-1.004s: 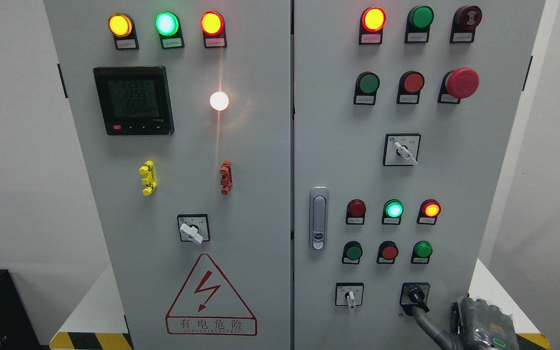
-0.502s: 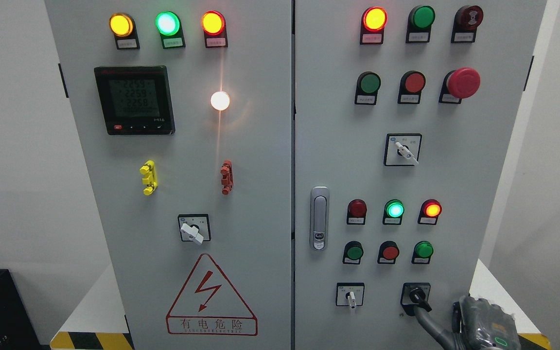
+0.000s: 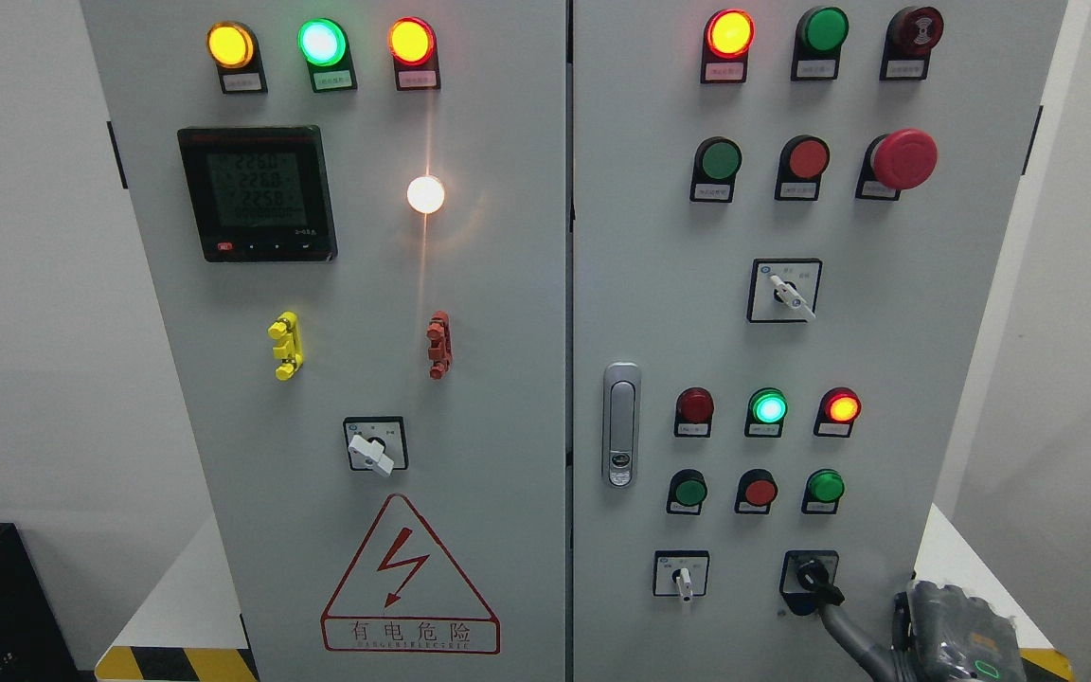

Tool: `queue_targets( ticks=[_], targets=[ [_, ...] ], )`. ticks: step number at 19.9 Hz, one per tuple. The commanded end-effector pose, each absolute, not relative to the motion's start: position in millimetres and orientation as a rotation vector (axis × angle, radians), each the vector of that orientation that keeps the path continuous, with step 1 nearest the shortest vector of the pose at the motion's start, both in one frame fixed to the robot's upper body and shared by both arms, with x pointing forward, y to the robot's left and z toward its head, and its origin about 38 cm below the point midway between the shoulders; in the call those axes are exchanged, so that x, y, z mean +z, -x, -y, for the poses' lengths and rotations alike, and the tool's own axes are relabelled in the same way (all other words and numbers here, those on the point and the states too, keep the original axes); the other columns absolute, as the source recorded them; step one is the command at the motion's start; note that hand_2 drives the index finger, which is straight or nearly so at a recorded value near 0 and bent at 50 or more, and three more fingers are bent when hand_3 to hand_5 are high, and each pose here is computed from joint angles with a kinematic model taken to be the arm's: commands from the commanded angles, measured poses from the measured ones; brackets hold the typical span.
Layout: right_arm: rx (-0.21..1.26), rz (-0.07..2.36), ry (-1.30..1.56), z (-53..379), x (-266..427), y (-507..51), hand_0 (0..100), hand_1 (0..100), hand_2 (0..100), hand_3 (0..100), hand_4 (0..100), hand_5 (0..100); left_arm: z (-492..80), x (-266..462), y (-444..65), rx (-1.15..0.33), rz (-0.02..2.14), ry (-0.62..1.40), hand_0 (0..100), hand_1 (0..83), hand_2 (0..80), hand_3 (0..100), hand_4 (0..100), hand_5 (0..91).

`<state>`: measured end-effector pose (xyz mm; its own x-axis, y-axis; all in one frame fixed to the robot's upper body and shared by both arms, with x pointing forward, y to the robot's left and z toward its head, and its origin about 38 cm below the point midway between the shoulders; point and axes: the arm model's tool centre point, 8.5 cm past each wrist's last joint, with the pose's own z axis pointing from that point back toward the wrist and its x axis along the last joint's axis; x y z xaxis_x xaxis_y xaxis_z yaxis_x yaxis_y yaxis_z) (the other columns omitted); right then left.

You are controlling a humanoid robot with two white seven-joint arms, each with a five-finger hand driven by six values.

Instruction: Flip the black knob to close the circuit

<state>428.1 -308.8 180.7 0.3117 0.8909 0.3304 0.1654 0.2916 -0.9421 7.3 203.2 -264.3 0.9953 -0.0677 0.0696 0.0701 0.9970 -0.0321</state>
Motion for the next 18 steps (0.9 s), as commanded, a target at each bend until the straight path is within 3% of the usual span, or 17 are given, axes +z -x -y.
queue_targets(
  ticks=[1,18],
  targets=[
    [0.663,1.179,1.193,309,183,-427,0,0,90,100,91,97,-202,-265,-1,-0.067,0.071,0.038,12,55.6,0.0,0,0,0.0],
    [0.709,1.218,1.174,287,183,-424,0,0,89,100,91,97,-202,-265,-1,-0.067,0.071,0.038,12,55.6,0.0,0,0,0.0]
  ],
)
